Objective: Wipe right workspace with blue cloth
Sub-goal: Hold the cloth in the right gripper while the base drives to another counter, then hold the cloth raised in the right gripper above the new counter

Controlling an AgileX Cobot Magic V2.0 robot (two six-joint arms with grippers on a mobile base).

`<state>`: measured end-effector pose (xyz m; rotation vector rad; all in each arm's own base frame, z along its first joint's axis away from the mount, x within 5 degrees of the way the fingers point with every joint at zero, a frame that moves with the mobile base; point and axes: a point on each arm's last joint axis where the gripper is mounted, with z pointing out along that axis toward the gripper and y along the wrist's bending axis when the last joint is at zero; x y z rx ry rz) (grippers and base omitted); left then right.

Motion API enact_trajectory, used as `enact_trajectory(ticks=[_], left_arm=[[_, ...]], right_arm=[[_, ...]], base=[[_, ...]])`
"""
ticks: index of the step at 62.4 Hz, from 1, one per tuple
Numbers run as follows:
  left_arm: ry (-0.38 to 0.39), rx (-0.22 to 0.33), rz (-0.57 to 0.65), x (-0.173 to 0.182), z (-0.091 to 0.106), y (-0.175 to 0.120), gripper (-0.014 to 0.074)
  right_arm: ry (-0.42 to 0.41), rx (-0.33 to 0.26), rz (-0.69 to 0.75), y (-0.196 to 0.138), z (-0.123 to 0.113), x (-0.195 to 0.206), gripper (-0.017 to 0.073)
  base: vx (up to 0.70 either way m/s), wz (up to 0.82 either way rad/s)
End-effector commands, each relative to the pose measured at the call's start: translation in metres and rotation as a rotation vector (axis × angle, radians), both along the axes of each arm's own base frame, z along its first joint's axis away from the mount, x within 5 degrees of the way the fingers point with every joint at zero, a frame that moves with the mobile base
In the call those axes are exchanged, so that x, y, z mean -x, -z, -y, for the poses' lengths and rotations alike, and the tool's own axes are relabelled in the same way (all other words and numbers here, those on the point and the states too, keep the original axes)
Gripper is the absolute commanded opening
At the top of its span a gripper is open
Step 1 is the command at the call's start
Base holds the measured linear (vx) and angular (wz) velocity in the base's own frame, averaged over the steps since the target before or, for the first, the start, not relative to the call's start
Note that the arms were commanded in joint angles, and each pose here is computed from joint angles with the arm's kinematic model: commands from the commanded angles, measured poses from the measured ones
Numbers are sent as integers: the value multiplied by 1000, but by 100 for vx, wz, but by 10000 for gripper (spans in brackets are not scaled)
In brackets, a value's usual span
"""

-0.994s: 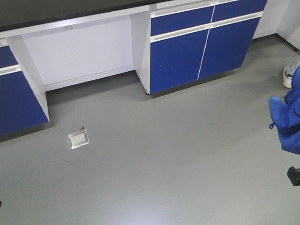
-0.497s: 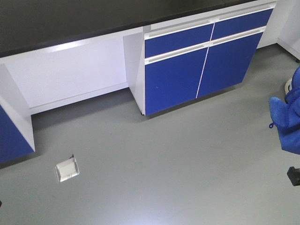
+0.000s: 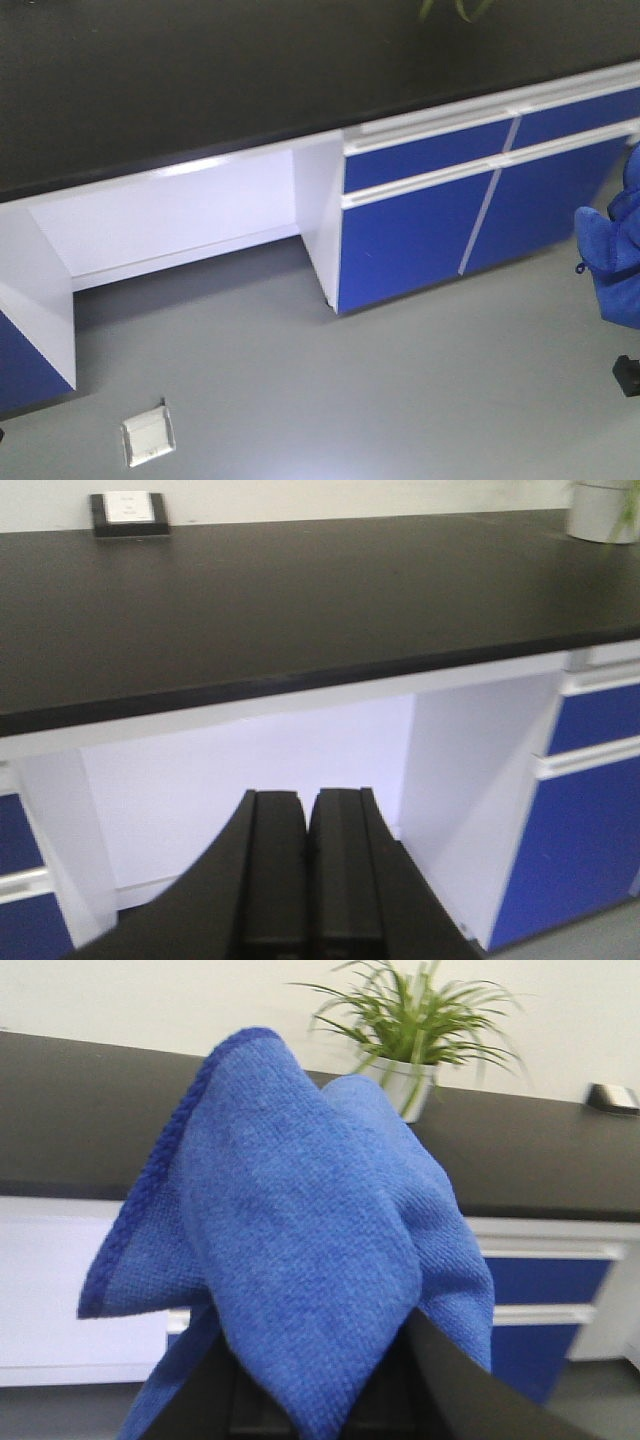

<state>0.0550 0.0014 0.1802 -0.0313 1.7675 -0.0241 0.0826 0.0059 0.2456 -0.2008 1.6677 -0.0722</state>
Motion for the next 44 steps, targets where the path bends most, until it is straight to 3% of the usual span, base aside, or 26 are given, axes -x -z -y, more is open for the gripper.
enact_trajectory(ticks=[1,44], left_arm=[[15,9,69,-1,1,2,-6],[15,9,69,-1,1,2,-6]], right_arm=[[-2,-4,107,-17,0,-1,-5],[-2,-4,95,-14,0,-1,-5]], base=[[44,42],[41,43]])
